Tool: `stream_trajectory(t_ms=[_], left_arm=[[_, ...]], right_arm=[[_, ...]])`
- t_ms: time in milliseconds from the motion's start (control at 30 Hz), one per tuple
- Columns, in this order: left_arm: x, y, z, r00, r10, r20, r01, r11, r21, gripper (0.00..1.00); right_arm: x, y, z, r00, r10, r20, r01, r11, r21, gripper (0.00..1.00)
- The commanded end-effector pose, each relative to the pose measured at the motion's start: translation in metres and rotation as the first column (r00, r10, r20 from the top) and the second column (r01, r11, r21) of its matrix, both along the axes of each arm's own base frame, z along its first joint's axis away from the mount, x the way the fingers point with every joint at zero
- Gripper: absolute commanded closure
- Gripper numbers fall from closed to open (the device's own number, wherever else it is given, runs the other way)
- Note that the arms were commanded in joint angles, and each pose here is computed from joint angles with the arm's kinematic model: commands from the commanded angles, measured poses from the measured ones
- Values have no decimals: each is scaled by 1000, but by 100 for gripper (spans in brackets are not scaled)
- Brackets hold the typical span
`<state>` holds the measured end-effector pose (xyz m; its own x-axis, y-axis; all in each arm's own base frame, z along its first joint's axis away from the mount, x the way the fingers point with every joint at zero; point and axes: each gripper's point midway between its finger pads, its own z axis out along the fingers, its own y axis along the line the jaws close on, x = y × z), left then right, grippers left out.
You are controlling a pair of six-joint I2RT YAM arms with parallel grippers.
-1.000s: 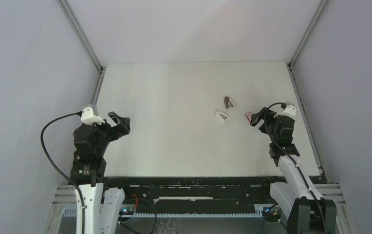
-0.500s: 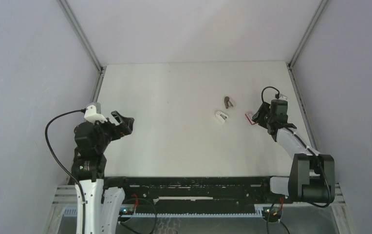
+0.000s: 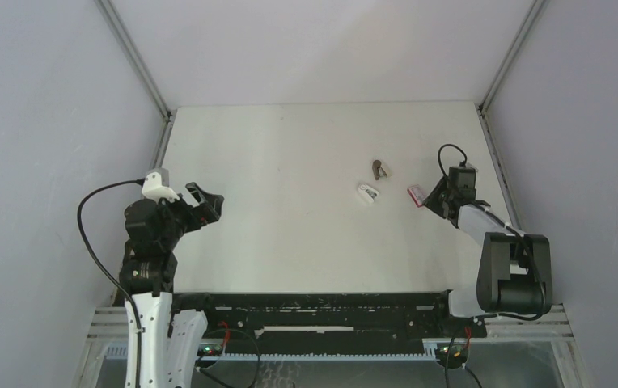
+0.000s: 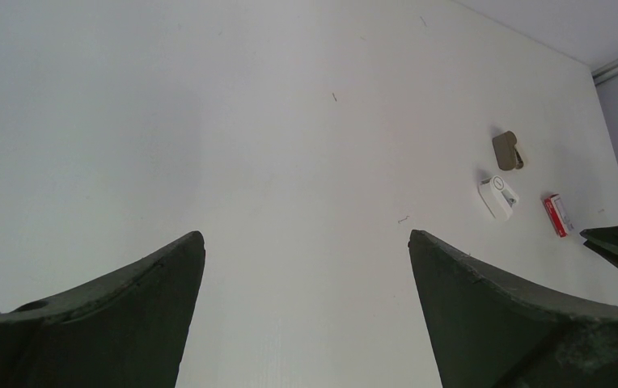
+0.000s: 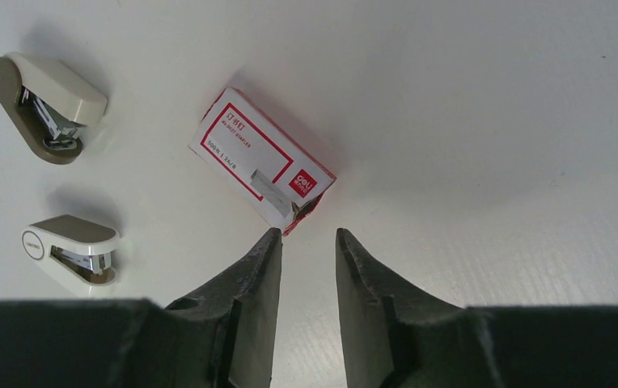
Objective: Load the staples into the stapler
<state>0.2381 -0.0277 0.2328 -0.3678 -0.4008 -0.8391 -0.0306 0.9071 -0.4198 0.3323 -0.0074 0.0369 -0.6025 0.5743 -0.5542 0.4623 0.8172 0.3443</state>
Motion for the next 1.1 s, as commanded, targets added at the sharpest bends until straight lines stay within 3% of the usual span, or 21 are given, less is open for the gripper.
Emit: stream_trajectory(t_ms=[0, 433, 1067], left_arm=[[3, 0, -3, 1000, -12, 11, 12, 1000, 8, 0], [2, -1, -4, 1000, -20, 11, 20, 1000, 1, 0], [1, -9, -2, 998, -66, 25, 66, 998, -7, 0]], right_arm=[[19, -3, 17, 997, -35, 64, 32, 999, 43, 70], [30, 3, 11, 997, -24, 67, 16, 994, 112, 79], [37, 1, 7, 997, -41, 64, 30, 986, 161, 84]])
